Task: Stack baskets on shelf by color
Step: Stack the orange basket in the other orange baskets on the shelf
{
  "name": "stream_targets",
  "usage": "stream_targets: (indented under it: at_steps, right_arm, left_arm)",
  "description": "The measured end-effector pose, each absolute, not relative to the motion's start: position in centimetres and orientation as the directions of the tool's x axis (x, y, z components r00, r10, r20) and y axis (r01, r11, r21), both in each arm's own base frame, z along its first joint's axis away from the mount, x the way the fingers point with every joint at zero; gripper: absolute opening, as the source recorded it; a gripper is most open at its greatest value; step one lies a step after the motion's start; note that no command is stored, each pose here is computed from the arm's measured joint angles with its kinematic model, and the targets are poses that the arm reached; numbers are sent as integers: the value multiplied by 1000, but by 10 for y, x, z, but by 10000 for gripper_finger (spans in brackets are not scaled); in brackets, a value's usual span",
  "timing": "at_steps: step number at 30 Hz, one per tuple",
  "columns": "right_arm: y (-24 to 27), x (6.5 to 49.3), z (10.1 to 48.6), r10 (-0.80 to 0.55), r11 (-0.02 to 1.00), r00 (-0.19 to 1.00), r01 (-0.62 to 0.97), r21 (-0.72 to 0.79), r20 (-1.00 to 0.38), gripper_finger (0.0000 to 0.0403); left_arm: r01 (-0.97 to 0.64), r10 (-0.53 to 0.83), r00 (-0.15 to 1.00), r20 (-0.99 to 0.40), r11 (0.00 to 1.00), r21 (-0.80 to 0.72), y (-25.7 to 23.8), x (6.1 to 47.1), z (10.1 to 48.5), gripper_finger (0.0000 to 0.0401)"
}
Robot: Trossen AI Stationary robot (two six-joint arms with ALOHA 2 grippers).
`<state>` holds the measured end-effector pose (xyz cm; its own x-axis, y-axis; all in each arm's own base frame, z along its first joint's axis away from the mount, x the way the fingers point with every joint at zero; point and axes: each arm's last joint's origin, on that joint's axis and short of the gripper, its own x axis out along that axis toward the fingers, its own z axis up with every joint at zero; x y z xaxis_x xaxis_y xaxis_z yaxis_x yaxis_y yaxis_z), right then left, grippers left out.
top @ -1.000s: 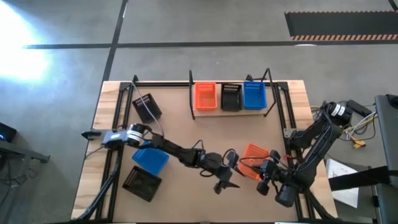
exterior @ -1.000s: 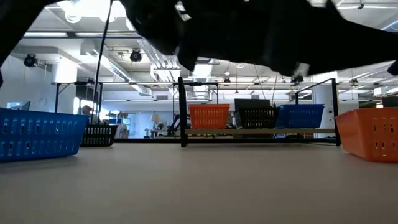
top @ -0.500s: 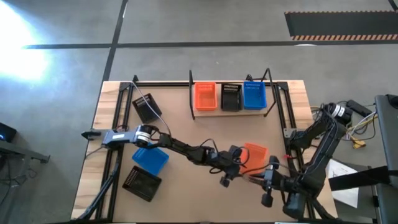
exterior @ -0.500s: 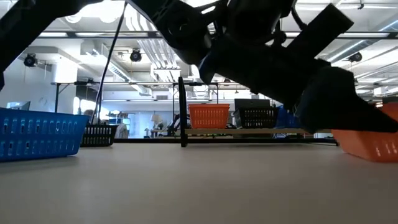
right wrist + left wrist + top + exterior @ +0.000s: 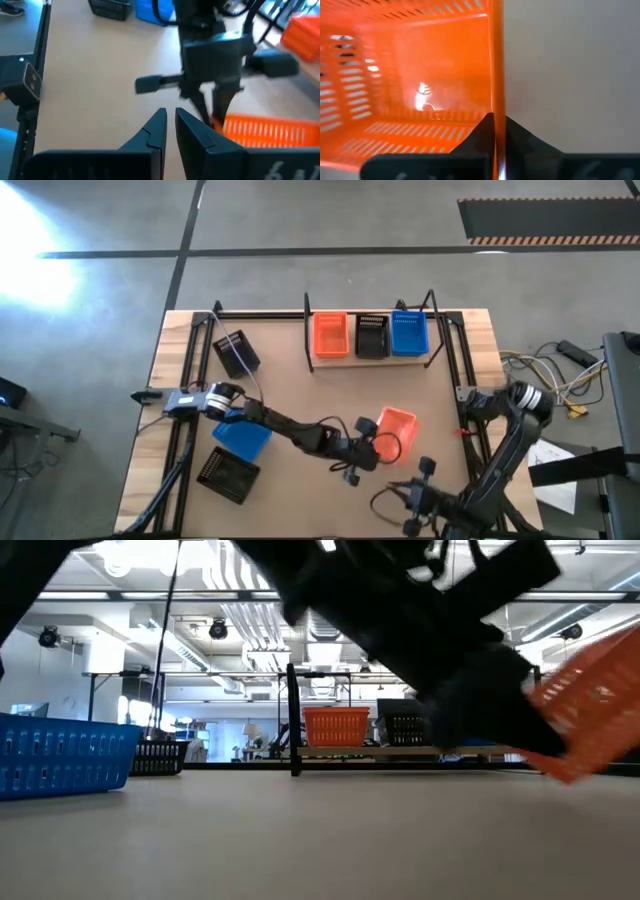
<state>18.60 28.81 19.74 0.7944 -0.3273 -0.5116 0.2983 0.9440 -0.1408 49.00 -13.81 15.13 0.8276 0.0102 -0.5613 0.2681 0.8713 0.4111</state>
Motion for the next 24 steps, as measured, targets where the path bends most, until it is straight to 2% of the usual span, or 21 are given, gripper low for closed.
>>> stream_targets:
  at_steps: [6,10,14,18,24]
  right_arm:
    - [323,190,187,-320,945,819,237,-227,-476,31]
    - [346,188,188,-311,930,861,190,-315,-401,31]
    - [363,183,190,-311,891,901,167,-421,-301,31]
    - [369,179,186,-324,859,921,190,-476,-218,31]
    - [366,178,179,-337,847,921,206,-490,-195,31]
  left_arm:
    - [165,283,730,-622,810,562,-148,452,187,0]
    - [111,399,656,-641,789,604,-140,422,211,0]
    - [10,444,627,-640,817,577,-118,401,245,0]
    - [-64,426,633,-646,861,505,-84,391,279,0]
    - [-134,506,592,-627,829,543,-14,391,302,0]
